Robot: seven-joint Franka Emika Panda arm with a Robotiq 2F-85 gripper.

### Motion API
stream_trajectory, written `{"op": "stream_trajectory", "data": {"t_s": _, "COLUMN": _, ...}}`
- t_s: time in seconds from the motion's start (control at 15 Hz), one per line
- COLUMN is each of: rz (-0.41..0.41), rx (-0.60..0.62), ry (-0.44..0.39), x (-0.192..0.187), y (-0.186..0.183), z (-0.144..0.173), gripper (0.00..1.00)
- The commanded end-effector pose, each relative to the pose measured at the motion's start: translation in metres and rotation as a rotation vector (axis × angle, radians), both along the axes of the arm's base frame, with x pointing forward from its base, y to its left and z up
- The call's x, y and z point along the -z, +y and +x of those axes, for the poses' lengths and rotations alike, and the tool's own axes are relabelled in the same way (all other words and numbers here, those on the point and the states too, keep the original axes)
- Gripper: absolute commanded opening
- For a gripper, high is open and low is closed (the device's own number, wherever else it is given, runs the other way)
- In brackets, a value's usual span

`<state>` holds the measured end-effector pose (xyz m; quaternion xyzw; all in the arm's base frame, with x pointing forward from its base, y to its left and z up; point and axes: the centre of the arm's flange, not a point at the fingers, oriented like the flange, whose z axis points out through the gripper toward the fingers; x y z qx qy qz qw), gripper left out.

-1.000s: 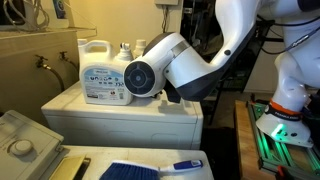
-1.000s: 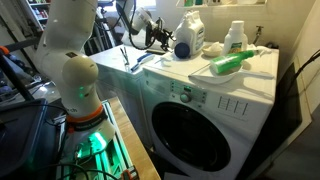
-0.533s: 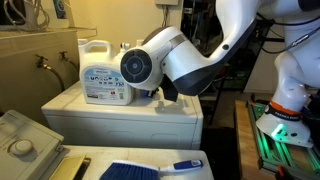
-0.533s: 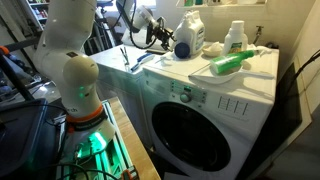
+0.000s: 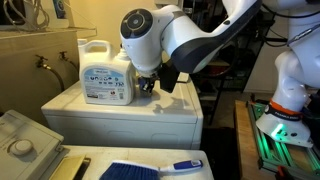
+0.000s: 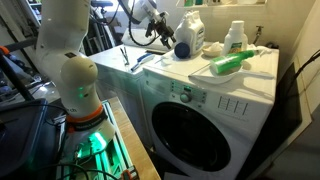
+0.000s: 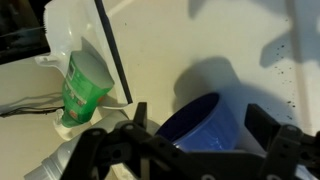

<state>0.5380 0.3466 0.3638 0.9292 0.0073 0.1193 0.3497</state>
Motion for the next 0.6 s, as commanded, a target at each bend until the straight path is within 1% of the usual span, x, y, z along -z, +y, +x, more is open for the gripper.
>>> {"op": "stream_trajectory", "data": {"t_s": 0.0, "rz": 0.114, "rx": 0.007, "ry": 0.011, "x": -0.008, "y": -0.031, "z": -0.018, "gripper": 1.0}}
{"op": "stream_trajectory", "data": {"t_s": 0.13, "rz": 0.164, "rx": -0.001, "ry": -0.009, "x": -0.011, "y": -0.044, "z": -0.02, "gripper": 1.0}}
{"op": "stream_trajectory", "data": {"t_s": 0.4, "rz": 0.248, "rx": -0.03, "ry": -0.074, "x": -0.016, "y": -0.067, "z": -0.028, "gripper": 1.0}}
{"op": "stream_trajectory", "data": {"t_s": 0.53, "rz": 0.294, "rx": -0.036, "ry": -0.09, "x": -0.012, "y": -0.076, "z": -0.028, "gripper": 1.0}}
